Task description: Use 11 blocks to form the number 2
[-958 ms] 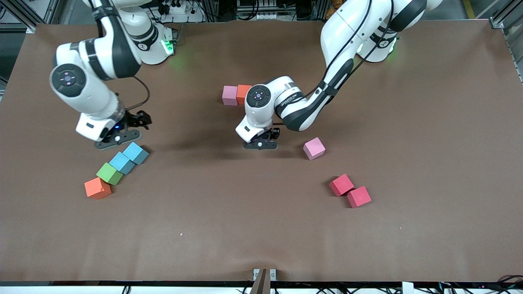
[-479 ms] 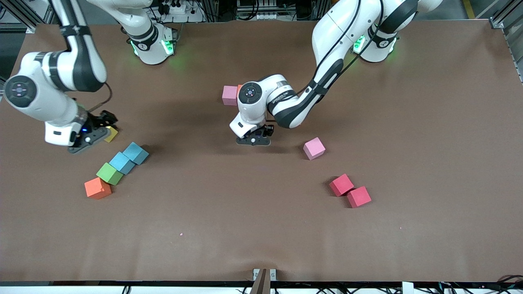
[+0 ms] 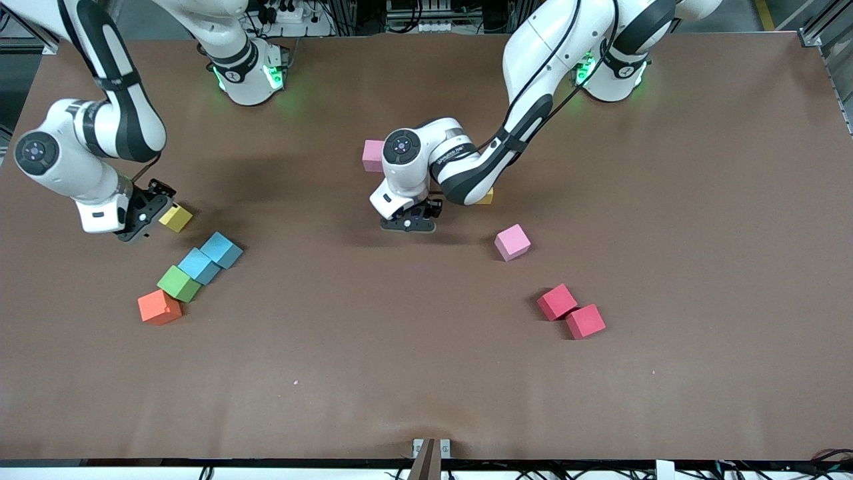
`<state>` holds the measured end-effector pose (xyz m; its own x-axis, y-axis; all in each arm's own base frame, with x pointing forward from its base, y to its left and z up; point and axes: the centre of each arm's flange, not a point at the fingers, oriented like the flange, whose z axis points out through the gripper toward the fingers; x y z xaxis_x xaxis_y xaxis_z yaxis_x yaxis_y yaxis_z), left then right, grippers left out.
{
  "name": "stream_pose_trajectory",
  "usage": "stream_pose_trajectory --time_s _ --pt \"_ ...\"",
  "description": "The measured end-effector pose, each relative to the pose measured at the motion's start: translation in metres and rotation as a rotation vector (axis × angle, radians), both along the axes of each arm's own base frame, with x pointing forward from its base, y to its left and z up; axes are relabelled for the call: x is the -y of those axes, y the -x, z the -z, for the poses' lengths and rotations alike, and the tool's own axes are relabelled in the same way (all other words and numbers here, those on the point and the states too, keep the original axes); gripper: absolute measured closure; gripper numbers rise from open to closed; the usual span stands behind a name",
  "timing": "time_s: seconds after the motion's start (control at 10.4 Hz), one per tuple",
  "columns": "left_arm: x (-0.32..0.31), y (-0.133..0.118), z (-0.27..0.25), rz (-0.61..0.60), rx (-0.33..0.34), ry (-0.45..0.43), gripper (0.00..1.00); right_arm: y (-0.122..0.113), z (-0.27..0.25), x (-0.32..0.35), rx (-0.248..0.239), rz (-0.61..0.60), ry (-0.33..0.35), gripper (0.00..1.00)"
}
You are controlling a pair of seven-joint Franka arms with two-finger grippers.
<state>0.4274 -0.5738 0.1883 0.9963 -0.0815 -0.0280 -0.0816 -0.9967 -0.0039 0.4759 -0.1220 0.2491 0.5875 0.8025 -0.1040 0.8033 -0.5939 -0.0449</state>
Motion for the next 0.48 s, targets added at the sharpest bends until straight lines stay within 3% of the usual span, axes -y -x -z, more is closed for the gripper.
stream_pose_trajectory --time_s 0.48 --pt "0.002 0.003 0.0 0.001 -0.001 -0.002 0.44 0.011 0.035 0.032 0.004 0.0 -0.02 0.0"
